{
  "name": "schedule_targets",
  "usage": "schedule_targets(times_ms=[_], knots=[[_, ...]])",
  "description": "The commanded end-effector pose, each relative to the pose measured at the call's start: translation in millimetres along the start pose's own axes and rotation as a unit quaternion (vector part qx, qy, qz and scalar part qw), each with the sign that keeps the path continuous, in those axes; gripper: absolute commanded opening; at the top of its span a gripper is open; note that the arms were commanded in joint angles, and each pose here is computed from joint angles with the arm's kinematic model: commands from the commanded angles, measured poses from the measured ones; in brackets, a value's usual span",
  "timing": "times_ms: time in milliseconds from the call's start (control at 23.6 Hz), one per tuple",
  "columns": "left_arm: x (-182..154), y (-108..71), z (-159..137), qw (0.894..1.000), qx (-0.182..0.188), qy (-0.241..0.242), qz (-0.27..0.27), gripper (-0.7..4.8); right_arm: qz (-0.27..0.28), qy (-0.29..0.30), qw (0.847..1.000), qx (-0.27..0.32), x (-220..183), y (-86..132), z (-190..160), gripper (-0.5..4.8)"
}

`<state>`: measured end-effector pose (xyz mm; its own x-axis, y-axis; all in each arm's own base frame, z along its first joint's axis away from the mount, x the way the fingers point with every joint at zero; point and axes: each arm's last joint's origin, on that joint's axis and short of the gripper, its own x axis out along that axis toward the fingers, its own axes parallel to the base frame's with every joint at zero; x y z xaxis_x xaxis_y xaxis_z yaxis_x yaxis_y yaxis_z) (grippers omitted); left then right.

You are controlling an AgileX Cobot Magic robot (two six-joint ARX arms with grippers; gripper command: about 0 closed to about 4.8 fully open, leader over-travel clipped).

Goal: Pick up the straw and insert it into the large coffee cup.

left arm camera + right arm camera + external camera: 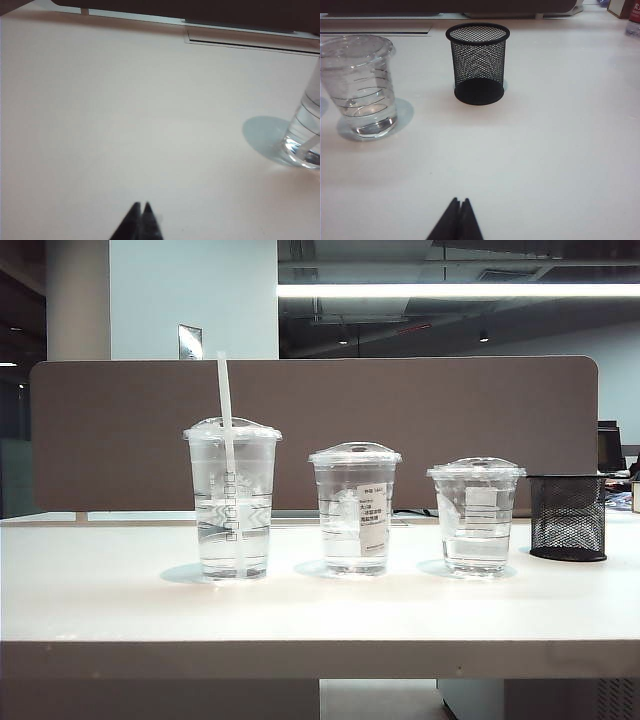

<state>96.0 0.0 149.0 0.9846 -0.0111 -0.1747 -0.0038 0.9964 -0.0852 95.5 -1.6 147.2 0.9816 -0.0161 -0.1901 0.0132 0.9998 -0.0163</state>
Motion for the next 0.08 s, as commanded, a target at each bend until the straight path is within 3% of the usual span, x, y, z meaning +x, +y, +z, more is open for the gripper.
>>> schedule_targets(times_ms=[42, 85], knots=[[0.1, -0.1, -0.7, 1.0, -0.001, 0.004, -0.002, -0.03, -0.002, -0.002, 1.0, -0.001, 0.5, -0.1, -0.9, -0.08], [0.1, -0.1, -0.7, 1.0, -0.001, 0.004, -0.002, -0.03, -0.002, -0.002, 1.0, -0.001, 0.5, -0.1, -0.9, -0.08]])
